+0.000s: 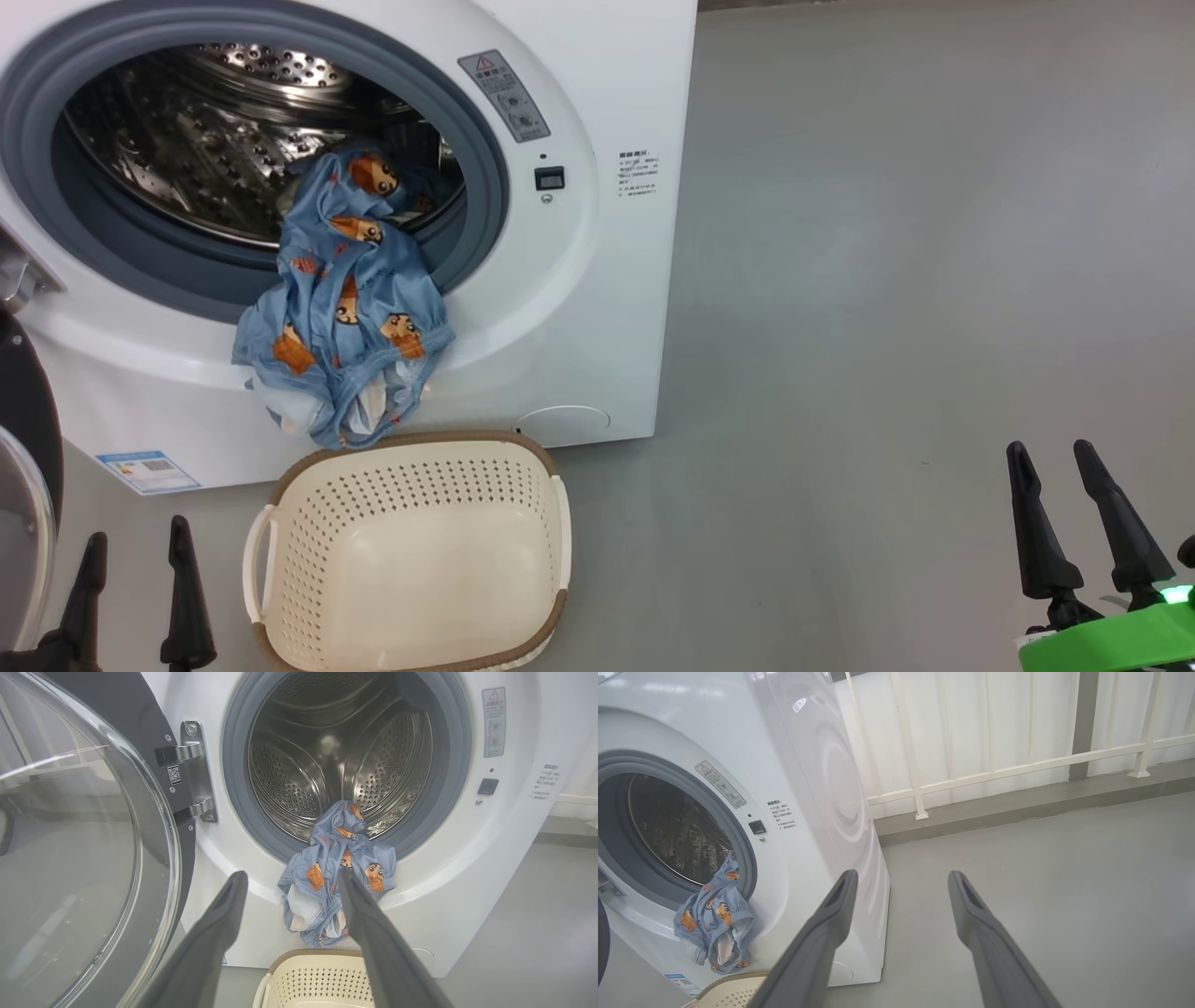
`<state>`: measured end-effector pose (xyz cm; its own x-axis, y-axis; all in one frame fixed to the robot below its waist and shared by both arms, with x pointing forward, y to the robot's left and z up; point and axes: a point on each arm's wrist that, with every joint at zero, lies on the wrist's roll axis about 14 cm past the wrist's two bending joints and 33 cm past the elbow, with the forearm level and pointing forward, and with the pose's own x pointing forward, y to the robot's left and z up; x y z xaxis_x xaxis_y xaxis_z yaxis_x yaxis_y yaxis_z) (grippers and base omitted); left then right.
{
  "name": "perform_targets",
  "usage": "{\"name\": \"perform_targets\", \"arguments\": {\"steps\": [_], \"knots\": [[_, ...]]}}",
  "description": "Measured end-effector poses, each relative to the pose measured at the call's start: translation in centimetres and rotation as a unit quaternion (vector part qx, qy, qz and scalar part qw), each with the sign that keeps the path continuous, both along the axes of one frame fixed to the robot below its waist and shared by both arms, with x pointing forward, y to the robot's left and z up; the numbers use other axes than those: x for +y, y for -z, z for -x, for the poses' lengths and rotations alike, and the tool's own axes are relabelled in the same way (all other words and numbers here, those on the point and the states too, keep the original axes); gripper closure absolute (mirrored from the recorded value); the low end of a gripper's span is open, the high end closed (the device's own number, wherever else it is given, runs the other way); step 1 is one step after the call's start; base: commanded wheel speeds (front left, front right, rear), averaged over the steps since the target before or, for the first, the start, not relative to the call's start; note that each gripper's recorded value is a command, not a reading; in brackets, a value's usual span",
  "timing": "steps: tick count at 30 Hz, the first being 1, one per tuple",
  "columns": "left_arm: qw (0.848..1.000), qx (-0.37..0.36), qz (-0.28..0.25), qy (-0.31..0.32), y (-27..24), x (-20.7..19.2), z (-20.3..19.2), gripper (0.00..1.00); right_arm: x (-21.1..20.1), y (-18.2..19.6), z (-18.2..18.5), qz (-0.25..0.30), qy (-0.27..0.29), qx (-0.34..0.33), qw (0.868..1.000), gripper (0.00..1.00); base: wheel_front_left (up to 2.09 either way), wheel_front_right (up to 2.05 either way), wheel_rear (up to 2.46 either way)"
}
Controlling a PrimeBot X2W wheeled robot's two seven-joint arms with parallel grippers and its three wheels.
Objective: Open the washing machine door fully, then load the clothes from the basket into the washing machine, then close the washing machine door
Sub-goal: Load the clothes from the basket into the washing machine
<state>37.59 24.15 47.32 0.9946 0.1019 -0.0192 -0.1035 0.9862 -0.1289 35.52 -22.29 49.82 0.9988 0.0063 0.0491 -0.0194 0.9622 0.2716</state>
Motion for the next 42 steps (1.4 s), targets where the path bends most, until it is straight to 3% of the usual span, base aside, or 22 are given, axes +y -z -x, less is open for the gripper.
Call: {"name": "perform_targets", "arguments": {"steps": [15, 32, 42], "knots": [[0.999, 0.048, 0.018, 0.014, 3.5, -1.3, -2.1, 0.0, 0.0, 1.5, -1.8, -0.004, 0.003, 0.02, 1.0, 0.0, 0.0, 0.0, 0.0], [0.989, 0.125, 0.053, 0.054, 10.9, -4.0, -13.0, 0.0, 1.4, 4.7, -9.5, -0.011, -0.013, 0.031, 0.999, 0.0, 0.0, 0.0, 0.0], [0.972, 0.221, 0.052, 0.063, 18.8, -3.7, -15.4, 0.0, 1.3, 9.3, -10.9, -0.009, -0.01, 0.078, 0.997, 0.0, 0.0, 0.0, 0.0]]}}
